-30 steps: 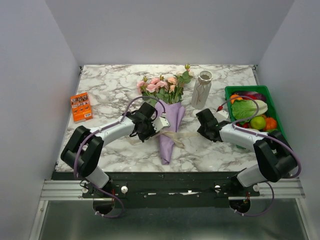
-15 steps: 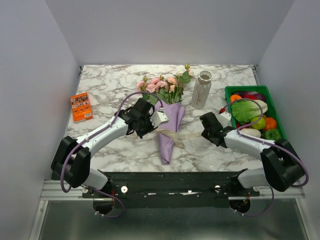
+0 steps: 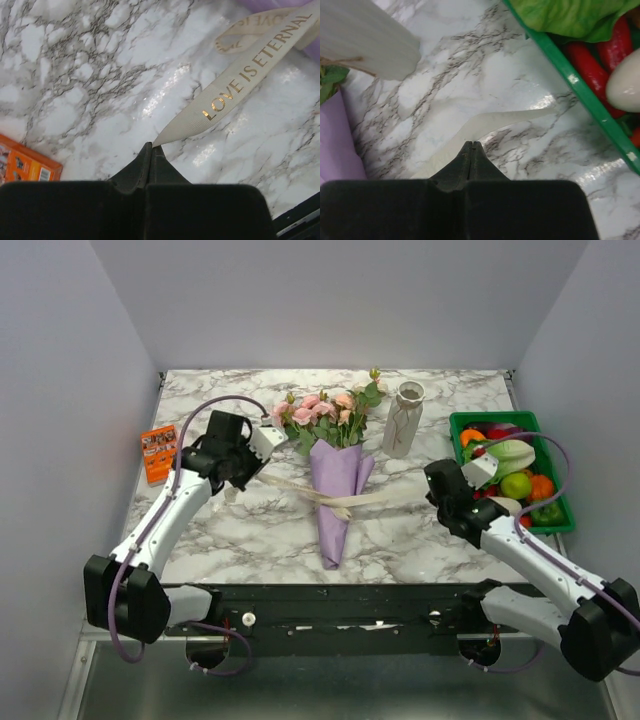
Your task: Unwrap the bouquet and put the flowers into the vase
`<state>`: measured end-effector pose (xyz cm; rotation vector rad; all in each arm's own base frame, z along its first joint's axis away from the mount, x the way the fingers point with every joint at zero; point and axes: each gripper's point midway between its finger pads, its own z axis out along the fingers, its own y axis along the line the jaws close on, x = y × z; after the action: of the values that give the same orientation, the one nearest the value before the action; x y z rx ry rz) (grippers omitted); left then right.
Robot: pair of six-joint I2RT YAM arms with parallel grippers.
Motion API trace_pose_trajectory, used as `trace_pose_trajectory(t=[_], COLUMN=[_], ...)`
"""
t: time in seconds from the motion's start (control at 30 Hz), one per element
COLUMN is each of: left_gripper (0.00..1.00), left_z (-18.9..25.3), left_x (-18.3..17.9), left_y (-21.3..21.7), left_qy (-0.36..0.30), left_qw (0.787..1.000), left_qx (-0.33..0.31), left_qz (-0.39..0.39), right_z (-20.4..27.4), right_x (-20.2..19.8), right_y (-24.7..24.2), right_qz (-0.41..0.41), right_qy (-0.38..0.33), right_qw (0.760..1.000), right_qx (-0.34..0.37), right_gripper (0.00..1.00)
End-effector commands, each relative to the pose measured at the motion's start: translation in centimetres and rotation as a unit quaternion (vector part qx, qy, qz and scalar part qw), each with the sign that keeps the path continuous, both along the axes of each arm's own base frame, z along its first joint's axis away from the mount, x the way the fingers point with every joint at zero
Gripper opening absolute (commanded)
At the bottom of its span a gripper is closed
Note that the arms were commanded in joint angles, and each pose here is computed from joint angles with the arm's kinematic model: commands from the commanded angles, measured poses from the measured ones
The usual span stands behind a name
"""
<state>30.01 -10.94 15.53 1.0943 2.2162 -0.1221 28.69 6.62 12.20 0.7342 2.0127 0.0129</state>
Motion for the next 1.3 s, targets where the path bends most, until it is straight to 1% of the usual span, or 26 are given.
trace_pose_trajectory(t=[0.0,0.03,0.07,0.1,0.2,0.33,0.37,0.43,0.47,0.5,0.53,0.57,0.6,0.63,0.67,0.7,0.73,0.77,0.8,0.83,0.87,0.9,0.93,1.03,1.17,1.27], left_gripper=[0.00,0.00,0.00,0.00,0.00,0.00,0.00,0.00,0.00,0.00,0.00,0.04,0.21,0.65,0.81,0.94,0.99,0.99,0.99,0.99,0.99,0.99,0.99,0.99,0.99,0.99], left_z=[1.3,1.2,1.7,1.7,2.6,4.3,4.4,4.0,3.8,3.7,3.5,3.3,3.1,2.9,3.0,3.1,3.4,4.1,4.6,5.0,5.9,6.3,6.6,7.1,6.2,5.8], left_x=[0.0,0.5,1.0,1.2,1.3,1.0,0.8,0.4,0.2,0.1,0.0,0.0,0.1,-0.1,-0.1,-0.2,-0.1,-0.3,-0.1,-0.1,-0.1,-0.1,0.0,0.4,0.4,0.1], left_y=[5.5,6.9,10.3,12.1,18.0,22.4,22.7,22.0,21.6,21.4,21.4,21.3,21.5,21.4,21.0,20.3,19.3,17.9,15.8,14.7,13.2,11.7,10.8,9.4,9.6,9.9], left_qy=[-0.018,-0.033,-0.051,-0.057,-0.060,-0.076,-0.078,-0.067,-0.064,-0.064,-0.061,-0.061,-0.058,-0.052,-0.048,-0.044,-0.041,-0.032,-0.030,-0.028,-0.030,-0.029,-0.029,-0.021,-0.005,-0.005], left_qw=[0.997,0.995,0.985,0.979,0.957,0.940,0.938,0.946,0.948,0.949,0.949,0.947,0.946,0.946,0.948,0.952,0.957,0.963,0.970,0.974,0.977,0.979,0.980,0.978,0.977,0.977], left_qx=[0.040,0.053,0.087,0.102,0.107,0.092,0.091,0.076,0.071,0.067,0.065,0.059,0.061,0.059,0.051,0.038,0.022,0.002,-0.013,-0.023,-0.041,-0.056,-0.067,-0.100,-0.097,-0.089], left_qz=[0.059,0.083,0.139,0.169,0.263,0.321,0.325,0.308,0.303,0.301,0.303,0.310,0.314,0.314,0.310,0.301,0.286,0.267,0.240,0.225,0.207,0.194,0.188,0.182,0.190,0.193], right_z=[2.1,2.6,3.8,4.8,7.4,9.7,9.8,9.3,7.8,7.1,7.3,6.2,5.1,4.9,3.9,2.8,3.7,3.6,2.9,4.0,4.1,3.4,4.5,3.4,3.8,1.4], right_x=[-1.6,-1.6,-1.7,-1.6,-1.7,-1.7,-1.5,-0.7,-0.1,0.4,1.2,1.2,0.9,0.4,0.2,-0.5,-0.9,-1.7,-2.1,-2.8,-3.6,-3.8,-4.4,-4.5,-4.5,-5.1], right_y=[-4.7,-6.0,-6.6,-7.2,-9.5,-10.8,-10.5,-9.1,-6.8,-5.5,-2.9,-1.4,-0.1,3.4,5.3,7.2,10.7,13.1,14.7,17.2,18.9,19.8,21.6,23.8,27.8,29.9], right_qz=[-0.083,-0.104,-0.107,-0.116,-0.145,-0.163,-0.153,-0.115,-0.055,-0.005,0.047,0.078,0.103,0.163,0.200,0.254,0.315,0.367,0.415,0.454,0.495,0.520,0.543,0.576,0.616,0.644], right_qy=[-0.006,-0.012,-0.030,-0.042,-0.070,-0.090,-0.089,-0.078,-0.062,-0.056,-0.077,-0.064,-0.051,-0.057,-0.044,-0.038,-0.071,-0.073,-0.073,-0.100,-0.107,-0.106,-0.120,-0.107,-0.117,-0.093], right_qw=[0.996,0.994,0.994,0.992,0.987,0.982,0.984,0.990,0.996,0.998,0.996,0.995,0.993,0.985,0.978,0.965,0.946,0.927,0.906,0.884,0.862,0.845,0.828,0.802,0.769,0.743], right_qx=[-0.017,-0.014,-0.007,-0.004,-0.014,-0.027,-0.022,-0.012,0.014,0.005,0.015,0.008,-0.012,-0.021,-0.030,-0.048,-0.037,-0.027,-0.046,-0.040,-0.039,-0.070,-0.076,-0.114,-0.125,-0.157], right_gripper=[0.01,0.01,0.01,0.01,0.01,0.01,0.01,0.01,0.01,0.01,0.01,0.01,0.26,0.41,0.52,0.71,0.77,0.81,0.87,0.88,0.88,0.89,0.89,0.89,0.88,0.86])
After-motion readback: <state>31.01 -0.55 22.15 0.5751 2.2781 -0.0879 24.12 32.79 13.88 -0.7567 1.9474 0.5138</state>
